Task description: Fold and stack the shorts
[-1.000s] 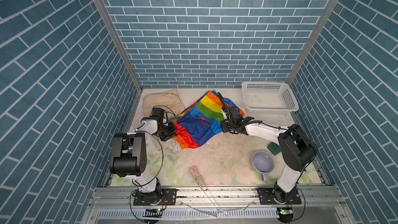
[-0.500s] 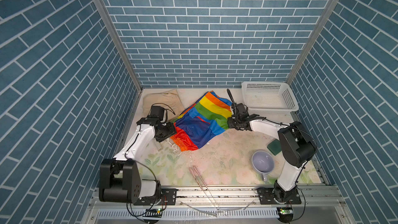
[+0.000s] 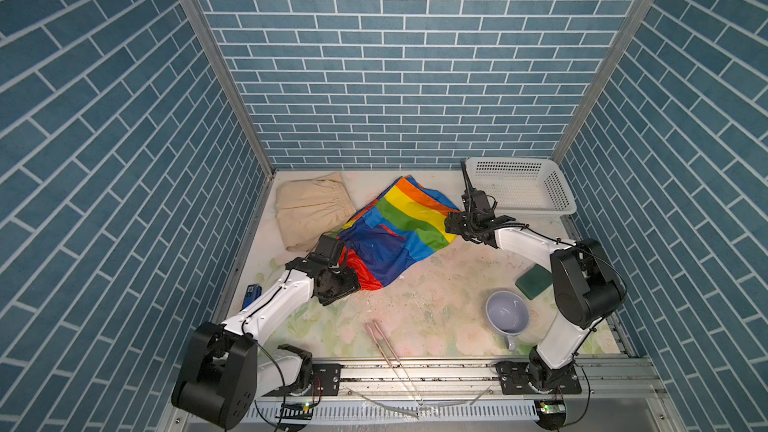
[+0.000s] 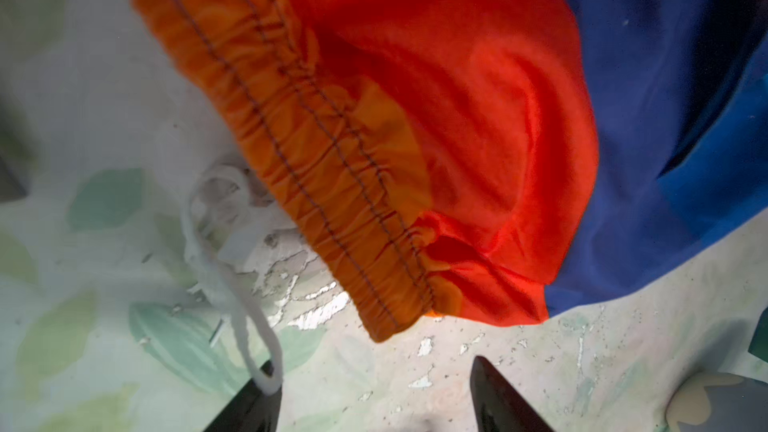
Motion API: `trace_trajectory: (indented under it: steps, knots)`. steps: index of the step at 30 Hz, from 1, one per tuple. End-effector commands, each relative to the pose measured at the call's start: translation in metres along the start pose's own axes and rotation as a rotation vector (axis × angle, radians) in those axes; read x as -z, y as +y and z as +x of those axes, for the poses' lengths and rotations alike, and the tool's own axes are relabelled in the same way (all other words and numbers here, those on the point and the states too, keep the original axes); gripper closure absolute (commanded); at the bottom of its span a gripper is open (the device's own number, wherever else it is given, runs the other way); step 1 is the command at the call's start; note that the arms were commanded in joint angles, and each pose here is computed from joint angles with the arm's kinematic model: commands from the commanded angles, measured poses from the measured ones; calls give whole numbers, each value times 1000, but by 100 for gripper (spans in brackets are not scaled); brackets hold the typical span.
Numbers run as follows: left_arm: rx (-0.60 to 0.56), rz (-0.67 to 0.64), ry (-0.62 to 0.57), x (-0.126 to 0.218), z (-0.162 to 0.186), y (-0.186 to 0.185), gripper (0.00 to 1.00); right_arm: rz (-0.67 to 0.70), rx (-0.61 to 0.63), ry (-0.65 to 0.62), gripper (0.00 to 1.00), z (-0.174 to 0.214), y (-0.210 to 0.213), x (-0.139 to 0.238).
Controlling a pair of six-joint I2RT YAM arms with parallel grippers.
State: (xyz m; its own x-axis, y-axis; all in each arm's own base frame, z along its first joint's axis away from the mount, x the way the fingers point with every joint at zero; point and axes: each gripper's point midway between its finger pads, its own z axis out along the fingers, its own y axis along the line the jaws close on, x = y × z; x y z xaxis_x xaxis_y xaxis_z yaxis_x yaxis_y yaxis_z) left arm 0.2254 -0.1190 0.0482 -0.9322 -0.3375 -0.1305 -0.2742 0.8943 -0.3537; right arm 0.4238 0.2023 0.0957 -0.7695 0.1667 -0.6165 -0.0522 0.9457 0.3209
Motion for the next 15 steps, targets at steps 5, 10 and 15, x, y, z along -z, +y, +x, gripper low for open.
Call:
trace_trajectory:
  steps: [5,10,15]
  knots:
    - [-11,-42,-3,-19,-5,-4,27,11,-195,-49,28,-2,-26,-9]
    - [-4,-78,14,-31,-4,2,28,32,-236,-49,28,-2,-34,-19]
    - [0,-94,25,-40,-4,5,35,59,-266,-30,29,2,-39,-33]
